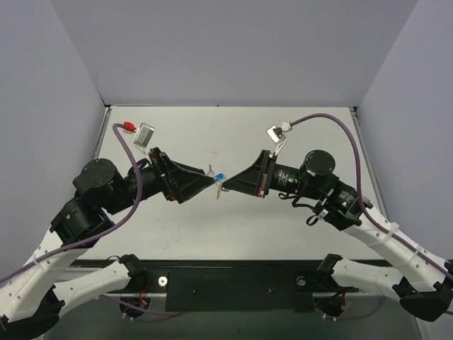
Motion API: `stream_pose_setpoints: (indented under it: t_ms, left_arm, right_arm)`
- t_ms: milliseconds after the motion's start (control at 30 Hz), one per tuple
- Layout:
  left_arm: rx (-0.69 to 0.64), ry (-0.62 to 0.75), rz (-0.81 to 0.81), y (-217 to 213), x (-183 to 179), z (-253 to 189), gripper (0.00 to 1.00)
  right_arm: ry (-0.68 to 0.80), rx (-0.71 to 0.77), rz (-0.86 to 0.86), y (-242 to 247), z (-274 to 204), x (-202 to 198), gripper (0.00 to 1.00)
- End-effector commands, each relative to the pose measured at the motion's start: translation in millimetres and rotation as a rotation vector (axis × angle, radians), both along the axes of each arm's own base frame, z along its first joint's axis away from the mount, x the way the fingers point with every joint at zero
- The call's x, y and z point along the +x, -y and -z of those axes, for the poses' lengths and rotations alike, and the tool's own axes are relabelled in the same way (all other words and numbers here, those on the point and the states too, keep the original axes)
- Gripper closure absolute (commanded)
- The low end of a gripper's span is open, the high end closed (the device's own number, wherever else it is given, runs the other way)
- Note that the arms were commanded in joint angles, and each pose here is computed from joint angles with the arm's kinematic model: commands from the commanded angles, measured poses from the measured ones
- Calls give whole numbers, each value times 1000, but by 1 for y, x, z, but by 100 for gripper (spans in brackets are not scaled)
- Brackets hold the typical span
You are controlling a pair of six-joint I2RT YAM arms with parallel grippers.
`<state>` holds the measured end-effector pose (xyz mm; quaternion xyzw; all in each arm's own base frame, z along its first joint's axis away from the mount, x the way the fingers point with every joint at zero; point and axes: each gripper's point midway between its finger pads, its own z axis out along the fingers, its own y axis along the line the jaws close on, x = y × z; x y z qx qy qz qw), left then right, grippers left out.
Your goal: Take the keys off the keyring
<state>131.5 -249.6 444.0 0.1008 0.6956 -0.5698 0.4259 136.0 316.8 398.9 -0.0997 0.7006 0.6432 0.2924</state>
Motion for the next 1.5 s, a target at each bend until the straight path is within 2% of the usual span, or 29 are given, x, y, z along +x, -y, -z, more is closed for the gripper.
stream_pose_setpoints:
  t_ms: [0, 100, 167, 233, 333, 700, 967, 1267, 1467]
  left_arm:
    - [-106, 46, -142, -13, 21, -20, 17]
    - [-138, 34, -217, -21, 31, -15, 20]
    - [-206, 25, -286, -29, 39, -17, 25]
    - [-306, 29, -363, -46, 44, -20, 26]
    - [-405, 21, -381, -52, 45, -19, 26]
    - [-409, -29, -331, -30, 51, -4, 28]
    - [-432, -39, -273, -14, 49, -1, 44]
    - [-423, -39, -198, -1, 42, 0, 44]
    - [-415, -42, -176, 4, 40, 1, 52]
  right_arm:
    - [20, 76, 90, 7, -17, 15, 100]
    - [-4, 112, 137, 10, -18, 24, 100]
    - [-19, 154, 161, 13, -23, 28, 100]
    - [-30, 185, 177, 14, -25, 31, 100]
    - [-47, 196, 184, 13, -24, 34, 100]
    - [-57, 211, 178, 7, -24, 38, 100]
    - [-59, 240, 172, 4, -33, 40, 100]
    - [-67, 241, 169, -1, -32, 44, 100]
    - [-66, 244, 168, -2, -34, 45, 100]
